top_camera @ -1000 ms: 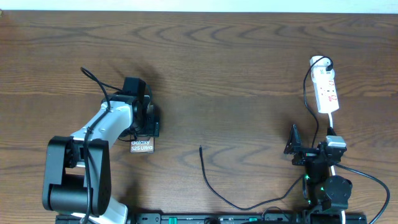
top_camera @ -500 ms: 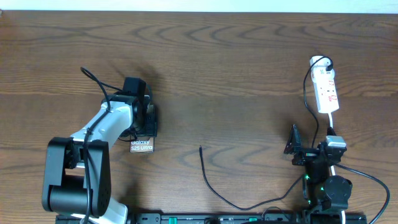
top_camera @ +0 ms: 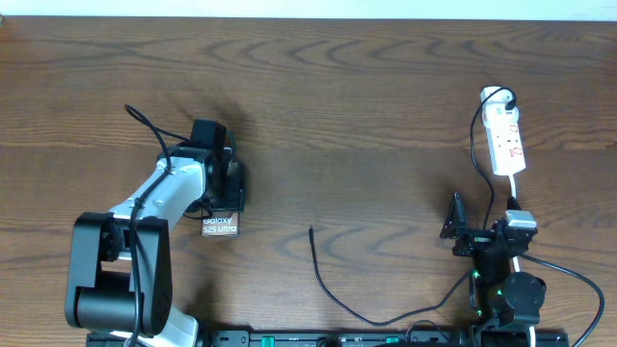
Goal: Plug charger to phone and switch on socket
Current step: 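Close the left gripper on the phone's long edges, then lift the phone with the left gripper and tilt it upright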
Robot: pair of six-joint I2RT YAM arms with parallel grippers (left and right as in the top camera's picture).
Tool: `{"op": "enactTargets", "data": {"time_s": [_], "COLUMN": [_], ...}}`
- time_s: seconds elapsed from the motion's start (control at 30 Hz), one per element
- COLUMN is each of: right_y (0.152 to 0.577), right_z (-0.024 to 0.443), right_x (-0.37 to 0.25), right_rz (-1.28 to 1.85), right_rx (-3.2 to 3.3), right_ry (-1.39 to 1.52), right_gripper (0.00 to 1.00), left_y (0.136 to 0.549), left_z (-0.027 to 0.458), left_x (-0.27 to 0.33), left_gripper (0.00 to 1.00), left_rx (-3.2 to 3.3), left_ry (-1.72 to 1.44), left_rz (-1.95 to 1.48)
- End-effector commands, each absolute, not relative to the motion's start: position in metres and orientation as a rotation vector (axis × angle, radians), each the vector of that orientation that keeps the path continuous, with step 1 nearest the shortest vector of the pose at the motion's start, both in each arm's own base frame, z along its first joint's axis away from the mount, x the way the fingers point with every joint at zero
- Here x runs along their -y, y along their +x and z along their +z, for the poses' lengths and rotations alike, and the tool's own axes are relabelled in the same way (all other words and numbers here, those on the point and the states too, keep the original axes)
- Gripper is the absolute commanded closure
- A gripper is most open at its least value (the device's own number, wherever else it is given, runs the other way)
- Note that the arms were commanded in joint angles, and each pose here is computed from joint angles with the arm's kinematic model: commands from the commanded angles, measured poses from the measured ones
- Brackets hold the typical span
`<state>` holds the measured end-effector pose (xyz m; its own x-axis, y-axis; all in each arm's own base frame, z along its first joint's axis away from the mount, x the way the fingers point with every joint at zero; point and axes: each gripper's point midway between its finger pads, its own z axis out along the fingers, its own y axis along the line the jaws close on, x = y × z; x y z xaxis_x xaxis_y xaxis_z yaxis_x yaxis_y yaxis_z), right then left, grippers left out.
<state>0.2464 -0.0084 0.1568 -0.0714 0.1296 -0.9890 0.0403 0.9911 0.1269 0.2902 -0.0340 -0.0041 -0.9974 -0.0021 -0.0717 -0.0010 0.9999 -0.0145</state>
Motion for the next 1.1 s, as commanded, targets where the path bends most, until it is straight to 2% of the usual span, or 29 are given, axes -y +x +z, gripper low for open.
{"op": "enactTargets", "data": {"time_s": [0.0, 0.53, 1.07], "right_y": [0.246, 0.246, 0.246], "right_z": [0.156, 0.156, 0.156], "right_x": [0.007, 0.007, 0.007], "right_rz": [0.089, 0.089, 0.089], "right_rx": [-1.643, -1.643, -1.643], "right_ry": [0.138, 0.138, 0.138], "right_gripper": [0.01, 0.01, 0.01], "left_y": [0.274, 0.275, 0.295], "left_z": [-0.017, -0.016, 0.002], "left_x": [0.032, 0.033, 0.035], "left_gripper": [0.93, 0.93, 0.92], "left_rx": [-3.128, -3.124, -3.073], "left_ry": [-0.001, 0.0, 0.0], "left_rz": [-0.015, -0.016, -0.026]}}
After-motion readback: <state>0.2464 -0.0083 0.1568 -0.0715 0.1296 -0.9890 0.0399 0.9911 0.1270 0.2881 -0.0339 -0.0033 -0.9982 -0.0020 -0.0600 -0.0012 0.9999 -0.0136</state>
